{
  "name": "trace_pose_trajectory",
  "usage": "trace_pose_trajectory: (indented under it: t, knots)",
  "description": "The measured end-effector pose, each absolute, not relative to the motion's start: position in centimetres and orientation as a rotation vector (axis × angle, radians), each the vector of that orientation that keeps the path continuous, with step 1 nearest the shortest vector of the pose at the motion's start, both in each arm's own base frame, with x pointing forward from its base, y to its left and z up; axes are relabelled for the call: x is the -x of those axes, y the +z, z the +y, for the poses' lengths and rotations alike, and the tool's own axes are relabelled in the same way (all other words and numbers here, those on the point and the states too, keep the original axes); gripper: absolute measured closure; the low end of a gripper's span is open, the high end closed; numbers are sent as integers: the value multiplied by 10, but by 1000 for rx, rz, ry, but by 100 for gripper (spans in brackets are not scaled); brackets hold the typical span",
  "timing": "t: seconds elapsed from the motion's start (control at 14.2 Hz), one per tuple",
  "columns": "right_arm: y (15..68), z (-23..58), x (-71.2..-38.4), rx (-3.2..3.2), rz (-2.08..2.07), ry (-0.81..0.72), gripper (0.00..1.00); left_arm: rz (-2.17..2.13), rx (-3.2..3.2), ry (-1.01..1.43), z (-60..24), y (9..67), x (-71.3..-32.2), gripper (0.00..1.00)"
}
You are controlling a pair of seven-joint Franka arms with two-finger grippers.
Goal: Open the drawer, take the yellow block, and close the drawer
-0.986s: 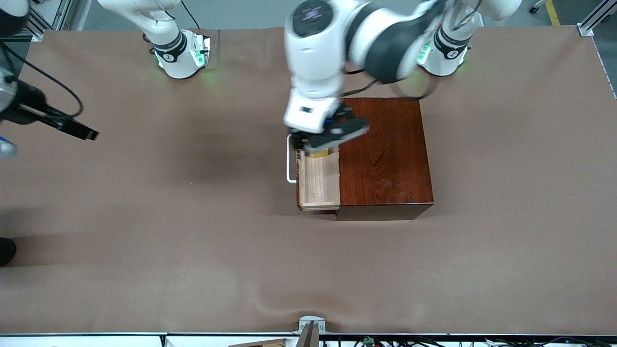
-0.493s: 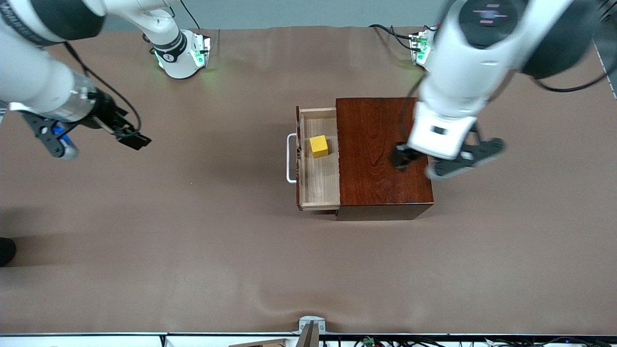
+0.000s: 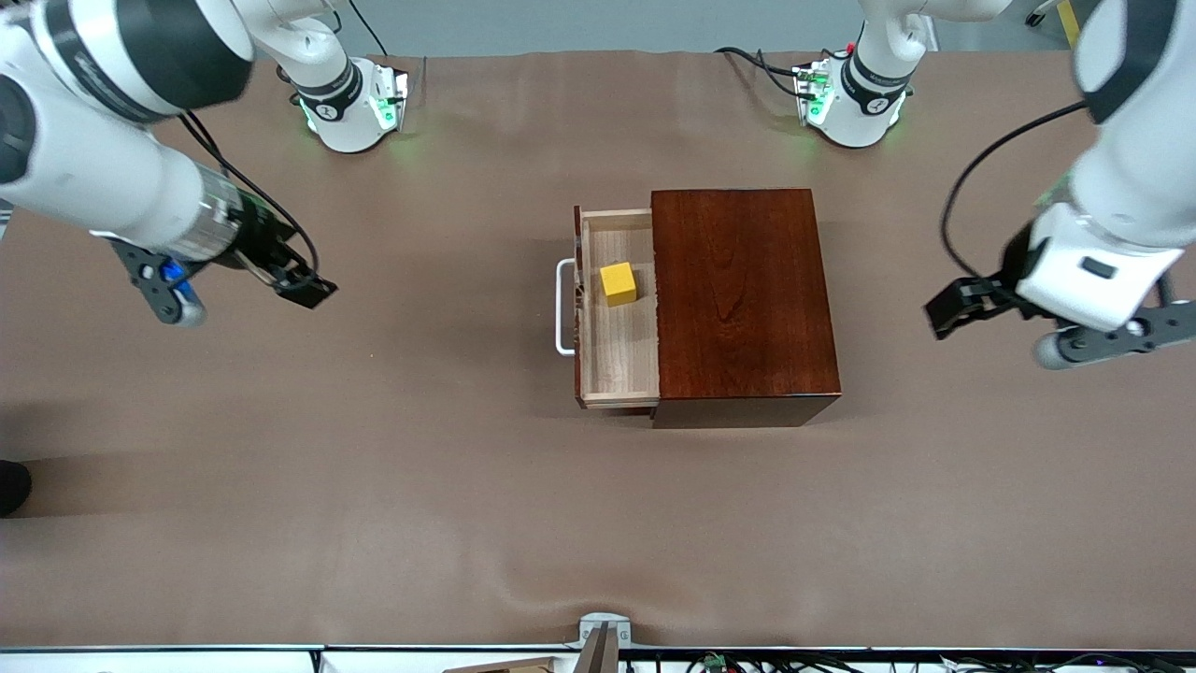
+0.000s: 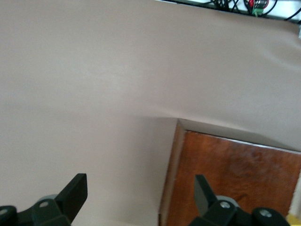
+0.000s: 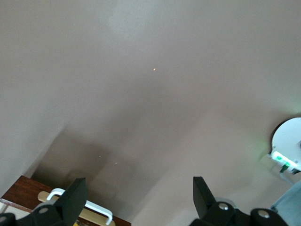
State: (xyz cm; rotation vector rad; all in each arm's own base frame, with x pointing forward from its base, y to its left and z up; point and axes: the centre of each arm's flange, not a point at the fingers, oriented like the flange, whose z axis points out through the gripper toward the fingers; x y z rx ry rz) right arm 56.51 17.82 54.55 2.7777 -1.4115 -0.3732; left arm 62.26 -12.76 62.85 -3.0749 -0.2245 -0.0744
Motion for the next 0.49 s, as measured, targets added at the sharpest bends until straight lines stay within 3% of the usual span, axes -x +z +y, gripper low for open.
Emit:
trace_pose_trajectory:
  t: [0.49]
  knots:
    - [525,251,-551,-2678,-1521,-360,0,-65,3163,34,-39,628,-595,0]
